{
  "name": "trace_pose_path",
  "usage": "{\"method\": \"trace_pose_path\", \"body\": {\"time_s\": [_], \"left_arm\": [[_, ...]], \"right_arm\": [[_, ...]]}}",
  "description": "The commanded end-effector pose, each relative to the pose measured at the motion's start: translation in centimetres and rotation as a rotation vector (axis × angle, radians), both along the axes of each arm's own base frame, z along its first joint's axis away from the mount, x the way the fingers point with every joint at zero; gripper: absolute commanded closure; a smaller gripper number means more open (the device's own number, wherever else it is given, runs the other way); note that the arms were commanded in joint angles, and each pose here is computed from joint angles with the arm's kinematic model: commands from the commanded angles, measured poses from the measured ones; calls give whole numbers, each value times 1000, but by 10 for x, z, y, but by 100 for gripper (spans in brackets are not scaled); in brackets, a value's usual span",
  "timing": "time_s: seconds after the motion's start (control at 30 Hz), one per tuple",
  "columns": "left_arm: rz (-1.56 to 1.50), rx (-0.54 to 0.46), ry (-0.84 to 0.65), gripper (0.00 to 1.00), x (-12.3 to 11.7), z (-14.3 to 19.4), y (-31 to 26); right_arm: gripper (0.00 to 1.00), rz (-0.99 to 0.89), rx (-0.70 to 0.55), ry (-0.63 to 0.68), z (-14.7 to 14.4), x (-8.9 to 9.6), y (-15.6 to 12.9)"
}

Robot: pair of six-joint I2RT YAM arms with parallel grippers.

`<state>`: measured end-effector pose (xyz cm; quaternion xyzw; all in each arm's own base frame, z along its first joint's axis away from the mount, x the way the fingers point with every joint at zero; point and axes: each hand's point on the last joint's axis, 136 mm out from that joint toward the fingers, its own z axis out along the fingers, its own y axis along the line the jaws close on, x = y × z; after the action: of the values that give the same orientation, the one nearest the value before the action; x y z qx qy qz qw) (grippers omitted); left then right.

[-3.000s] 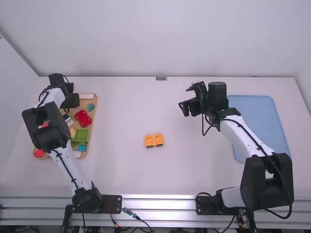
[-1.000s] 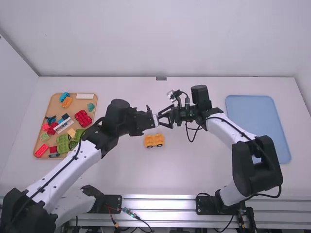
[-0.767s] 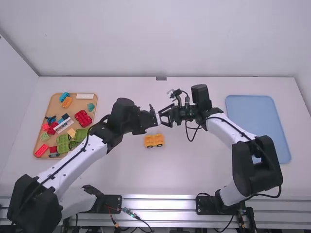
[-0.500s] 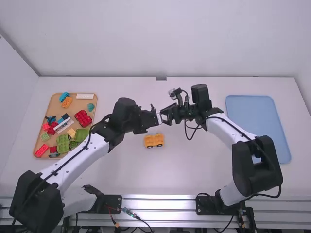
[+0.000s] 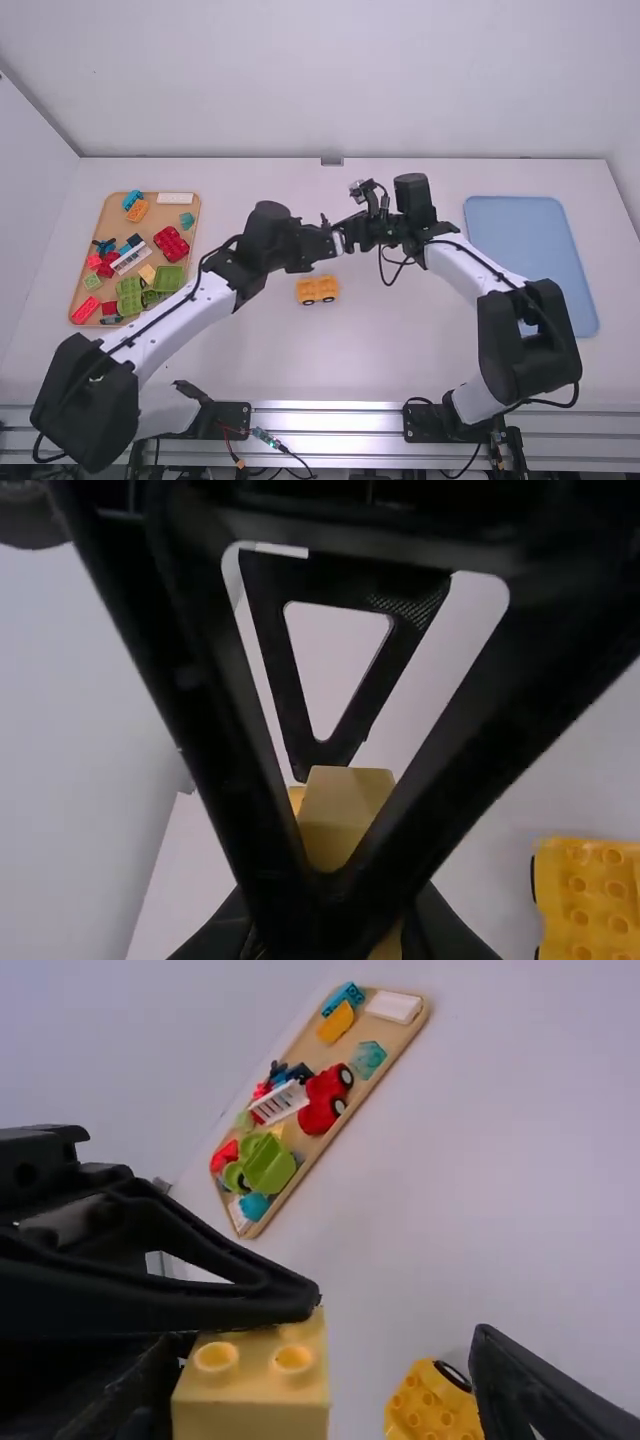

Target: Assemble lego blocks to make yellow taxi

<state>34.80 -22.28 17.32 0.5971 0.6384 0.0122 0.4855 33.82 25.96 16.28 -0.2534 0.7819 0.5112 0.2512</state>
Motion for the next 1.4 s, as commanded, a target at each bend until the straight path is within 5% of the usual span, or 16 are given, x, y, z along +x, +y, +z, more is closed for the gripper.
{"method": "trace_pose_path", "body": {"time_s": [0.0, 0.33, 0.8, 1.07, 1.13, 1.37], "left_arm": [[22, -2, 11, 98, 2, -3, -4], [26, -12, 6, 98, 3, -1, -4], [32, -22, -21, 98, 7, 5, -5], [32, -22, -21, 83, 7, 5, -5], [33, -22, -21, 69, 7, 4, -5], [32, -22, -21, 59, 7, 4, -5]], "right_arm": [[26, 11, 5, -22, 7, 2, 7], [51, 7, -16, -30, 4, 0, 14], [61, 3, -16, -18, 4, 0, 14], [65, 5, -16, -19, 4, 0, 15], [67, 4, -15, -20, 4, 0, 15], [69, 7, -17, -31, 4, 0, 15]]}}
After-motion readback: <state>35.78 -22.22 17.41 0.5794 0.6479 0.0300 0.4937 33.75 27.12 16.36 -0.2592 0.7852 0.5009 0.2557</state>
